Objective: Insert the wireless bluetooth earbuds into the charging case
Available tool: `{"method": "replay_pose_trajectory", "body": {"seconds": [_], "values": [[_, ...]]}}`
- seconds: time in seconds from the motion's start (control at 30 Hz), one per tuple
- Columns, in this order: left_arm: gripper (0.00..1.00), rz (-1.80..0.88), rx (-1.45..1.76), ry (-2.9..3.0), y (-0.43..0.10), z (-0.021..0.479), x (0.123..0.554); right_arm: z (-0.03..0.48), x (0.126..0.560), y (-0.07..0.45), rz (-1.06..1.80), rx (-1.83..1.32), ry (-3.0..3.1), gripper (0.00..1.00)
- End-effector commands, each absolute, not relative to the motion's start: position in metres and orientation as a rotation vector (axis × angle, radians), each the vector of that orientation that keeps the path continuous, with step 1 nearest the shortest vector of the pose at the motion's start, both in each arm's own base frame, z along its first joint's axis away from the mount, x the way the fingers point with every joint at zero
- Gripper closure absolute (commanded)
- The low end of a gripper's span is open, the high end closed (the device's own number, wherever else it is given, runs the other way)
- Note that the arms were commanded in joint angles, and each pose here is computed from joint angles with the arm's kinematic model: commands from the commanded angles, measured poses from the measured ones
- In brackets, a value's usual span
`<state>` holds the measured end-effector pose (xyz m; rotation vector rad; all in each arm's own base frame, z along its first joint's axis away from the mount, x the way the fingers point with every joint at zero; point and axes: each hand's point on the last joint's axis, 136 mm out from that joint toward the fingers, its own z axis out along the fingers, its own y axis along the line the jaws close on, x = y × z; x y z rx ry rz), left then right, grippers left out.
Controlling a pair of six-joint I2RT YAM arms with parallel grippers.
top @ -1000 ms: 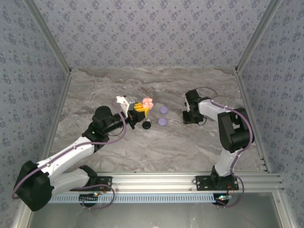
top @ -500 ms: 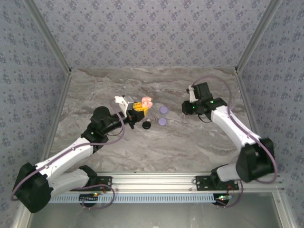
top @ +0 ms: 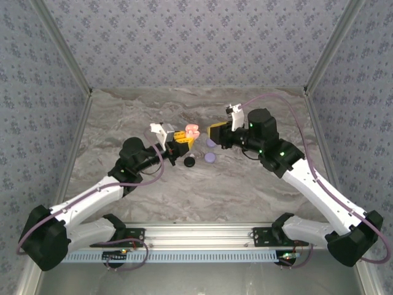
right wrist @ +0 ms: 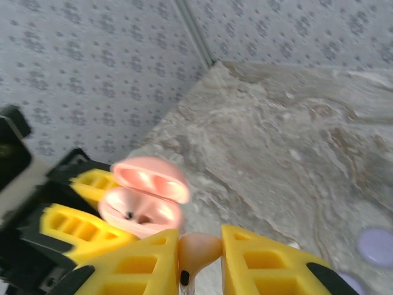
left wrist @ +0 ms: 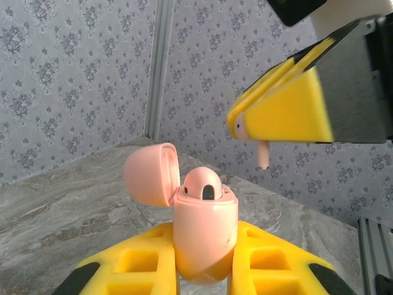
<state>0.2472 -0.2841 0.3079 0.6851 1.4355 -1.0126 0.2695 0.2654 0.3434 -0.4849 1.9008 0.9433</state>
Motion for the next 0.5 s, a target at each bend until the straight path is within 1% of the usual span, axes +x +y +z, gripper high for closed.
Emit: {"method": "replay_pose_trajectory", "body": {"seconds": [0.0,0.13,0.47], "values": [[1.0,-1.045,0.699,1.371,-0.287,0.32,0.24,0.371,0.272,0.275,0.977,-0.438,1.775,0.76],[1.0,-1.047,0.7,1.372,-0.288,0.319,0.239,0.375,0.27,0.286,0.98,-0.461,1.755,0.76],[1.0,-1.05,0.701,1.37,-0.289,0.32,0.239,0.366,0.273,0.306,0.971,-0.504,1.771,0.76]]}}
